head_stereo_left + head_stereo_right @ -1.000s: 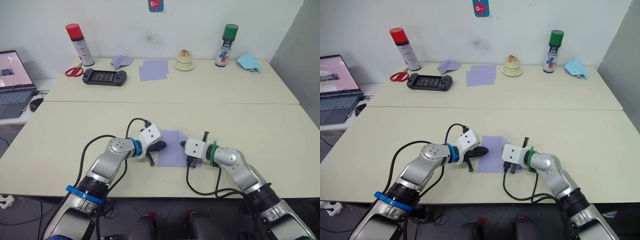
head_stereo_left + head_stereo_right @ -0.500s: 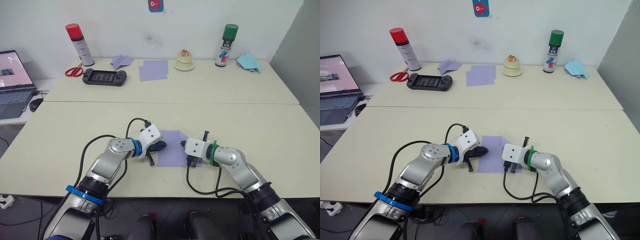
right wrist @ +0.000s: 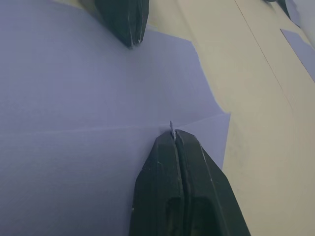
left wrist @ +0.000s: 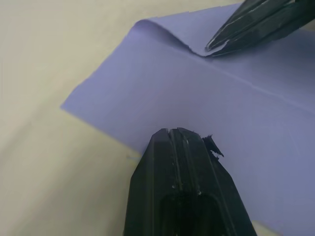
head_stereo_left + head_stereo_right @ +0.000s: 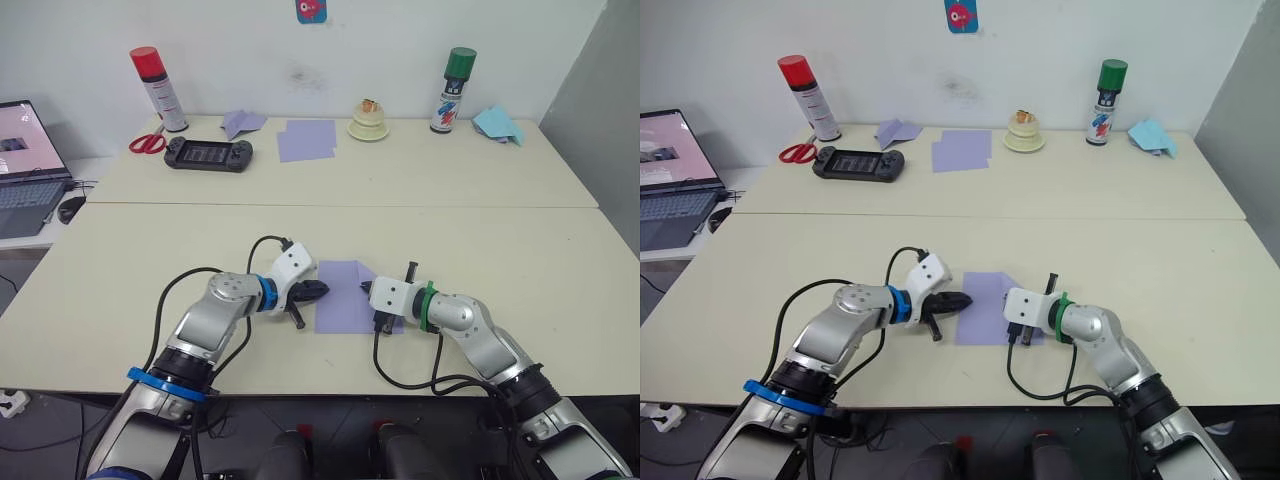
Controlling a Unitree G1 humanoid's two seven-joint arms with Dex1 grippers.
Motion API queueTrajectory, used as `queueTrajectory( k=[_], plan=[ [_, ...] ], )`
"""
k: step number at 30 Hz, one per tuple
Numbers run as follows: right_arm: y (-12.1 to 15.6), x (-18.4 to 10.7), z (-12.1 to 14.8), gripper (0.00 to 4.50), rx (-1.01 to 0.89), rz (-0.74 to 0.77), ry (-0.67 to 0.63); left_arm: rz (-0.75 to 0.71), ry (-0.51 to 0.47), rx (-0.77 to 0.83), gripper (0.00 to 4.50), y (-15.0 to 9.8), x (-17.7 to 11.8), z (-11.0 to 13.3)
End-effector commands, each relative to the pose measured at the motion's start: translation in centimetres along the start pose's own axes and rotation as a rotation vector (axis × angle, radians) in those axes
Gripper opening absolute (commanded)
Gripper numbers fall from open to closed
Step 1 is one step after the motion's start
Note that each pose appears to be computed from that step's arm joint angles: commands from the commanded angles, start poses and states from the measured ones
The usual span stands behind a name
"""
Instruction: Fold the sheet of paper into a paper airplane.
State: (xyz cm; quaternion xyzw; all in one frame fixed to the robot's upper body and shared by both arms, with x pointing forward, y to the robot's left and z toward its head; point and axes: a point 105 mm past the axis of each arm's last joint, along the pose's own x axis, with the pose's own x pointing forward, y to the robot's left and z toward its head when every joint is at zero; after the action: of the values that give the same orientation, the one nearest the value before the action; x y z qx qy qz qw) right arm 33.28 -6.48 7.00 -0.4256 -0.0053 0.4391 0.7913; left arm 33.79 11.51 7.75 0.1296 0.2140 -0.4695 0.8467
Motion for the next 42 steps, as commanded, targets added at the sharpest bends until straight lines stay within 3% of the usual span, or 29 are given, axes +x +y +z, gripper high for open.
queueTrajectory(
  k=[1,6,10,14,23,42],
  plan=[
    [1.1,0.0,-1.1,0.02,0.005,0.043,0.04,-0.063,-0.109,-0.042,0.0,0.3,-1.4,3.5],
    [1.1,0.0,-1.1,0.02,0.004,0.045,0.041,-0.197,-0.288,-0.038,0.0,-0.8,-2.2,9.8],
    [1.0,0.0,-1.1,0.02,0.003,0.045,0.04,-0.214,-0.348,-0.003,0.0,-1.3,-1.5,12.8],
    [1.1,0.0,-1.1,0.02,0.003,0.046,0.041,-0.12,-0.354,0.038,0.0,-1.1,1.1,14.1],
    [1.3,0.0,-1.0,0.02,0.01,0.046,0.038,-0.054,-0.234,0.119,0.0,-1.5,5.8,10.0],
    [1.5,0.1,-0.5,0.02,0.01,0.051,0.03,-0.033,-0.131,0.129,0.0,-1.2,8.9,7.0]
  ],
)
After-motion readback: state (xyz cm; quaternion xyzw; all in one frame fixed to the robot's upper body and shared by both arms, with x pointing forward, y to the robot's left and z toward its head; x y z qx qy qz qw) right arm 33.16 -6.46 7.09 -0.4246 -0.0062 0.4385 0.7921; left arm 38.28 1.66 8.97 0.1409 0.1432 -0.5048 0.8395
